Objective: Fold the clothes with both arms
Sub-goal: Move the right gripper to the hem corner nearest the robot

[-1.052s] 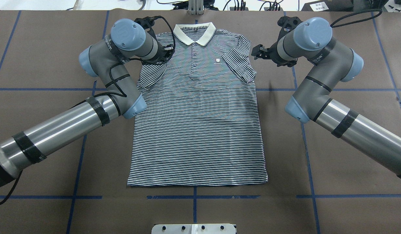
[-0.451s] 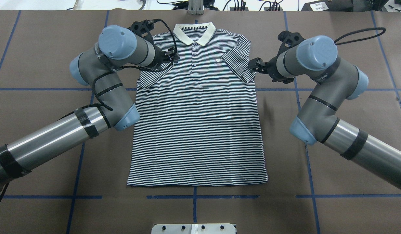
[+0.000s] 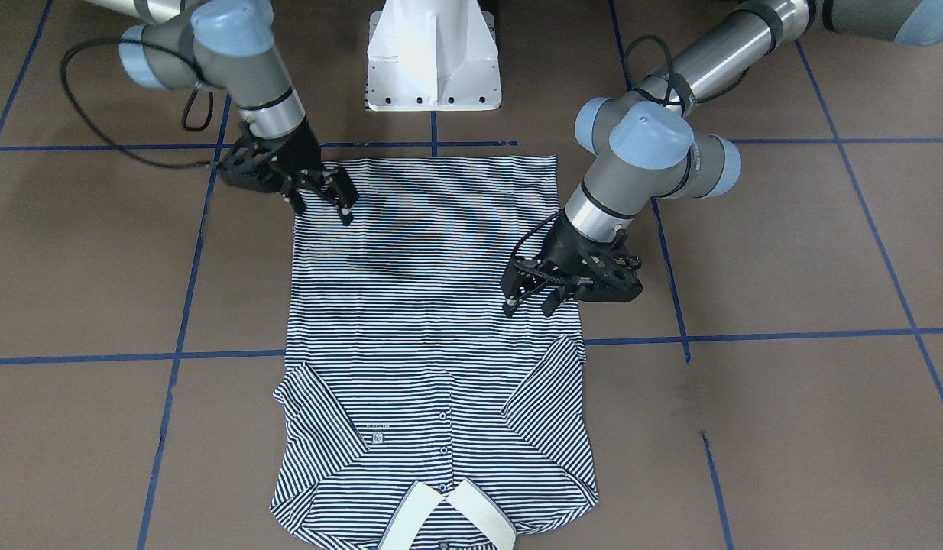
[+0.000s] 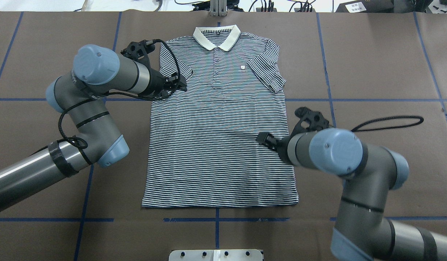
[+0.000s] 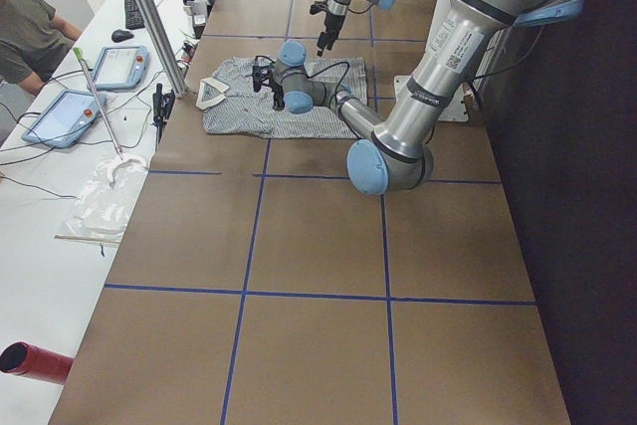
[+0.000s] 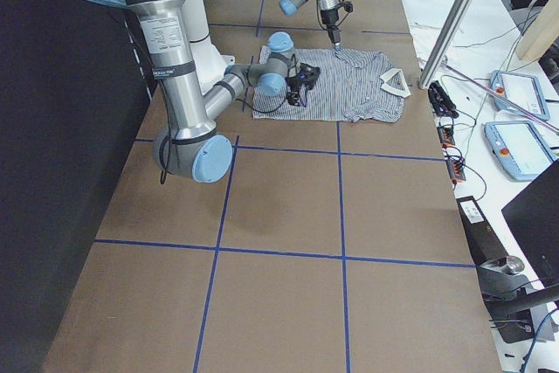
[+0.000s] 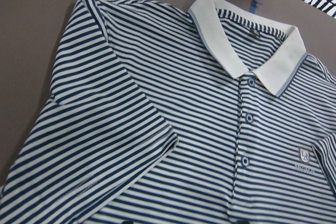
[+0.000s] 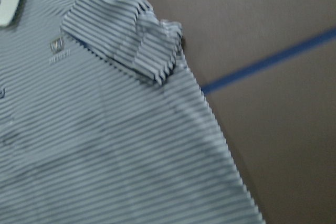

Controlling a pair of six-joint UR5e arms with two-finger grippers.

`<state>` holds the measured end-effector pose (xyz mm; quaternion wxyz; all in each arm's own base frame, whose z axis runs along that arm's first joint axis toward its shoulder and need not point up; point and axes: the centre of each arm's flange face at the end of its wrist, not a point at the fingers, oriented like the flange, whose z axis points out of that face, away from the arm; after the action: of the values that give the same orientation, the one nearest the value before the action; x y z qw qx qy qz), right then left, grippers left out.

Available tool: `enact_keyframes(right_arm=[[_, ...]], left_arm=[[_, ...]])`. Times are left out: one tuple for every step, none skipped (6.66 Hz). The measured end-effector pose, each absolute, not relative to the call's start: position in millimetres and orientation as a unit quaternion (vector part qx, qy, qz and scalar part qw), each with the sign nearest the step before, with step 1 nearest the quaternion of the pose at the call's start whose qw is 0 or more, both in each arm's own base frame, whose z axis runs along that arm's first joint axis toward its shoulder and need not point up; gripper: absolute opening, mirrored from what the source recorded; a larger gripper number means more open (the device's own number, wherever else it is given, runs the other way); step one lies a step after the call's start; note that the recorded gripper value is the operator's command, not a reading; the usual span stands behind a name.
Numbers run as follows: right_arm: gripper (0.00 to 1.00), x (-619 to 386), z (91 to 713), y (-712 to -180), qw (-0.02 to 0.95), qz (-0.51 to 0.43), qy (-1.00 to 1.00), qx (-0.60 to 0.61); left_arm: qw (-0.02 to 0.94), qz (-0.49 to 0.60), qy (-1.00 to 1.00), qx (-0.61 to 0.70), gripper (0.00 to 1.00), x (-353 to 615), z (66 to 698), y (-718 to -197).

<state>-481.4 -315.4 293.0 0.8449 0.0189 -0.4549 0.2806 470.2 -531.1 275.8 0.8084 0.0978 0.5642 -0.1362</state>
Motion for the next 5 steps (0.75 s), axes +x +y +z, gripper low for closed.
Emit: enact_keyframes(right_arm=[[0.87,-489,296,-254,0.847,0.307,-0.435,0.013],[0.85,-489,314,-219,0.848,0.327,-0.416,0.014],[0.83,-486,333,-202,0.848,0.349,-0.399,0.014],[0.83,-486,345,-197,0.847,0.362,-0.389,0.017],[0.83,-490,352,-195,0.848,0.365,-0.384,0.018]], left_arm=[[0.807,-0.132,0.568,0.096,0.72,459,281,-519],[0.806,-0.131,0.570,0.096,0.72,454,283,-515],[0.806,-0.131,0.570,0.096,0.72,453,284,-513],[0.805,-0.131,0.570,0.096,0.73,452,284,-513],[0.805,-0.131,0.570,0.096,0.73,452,284,-513]])
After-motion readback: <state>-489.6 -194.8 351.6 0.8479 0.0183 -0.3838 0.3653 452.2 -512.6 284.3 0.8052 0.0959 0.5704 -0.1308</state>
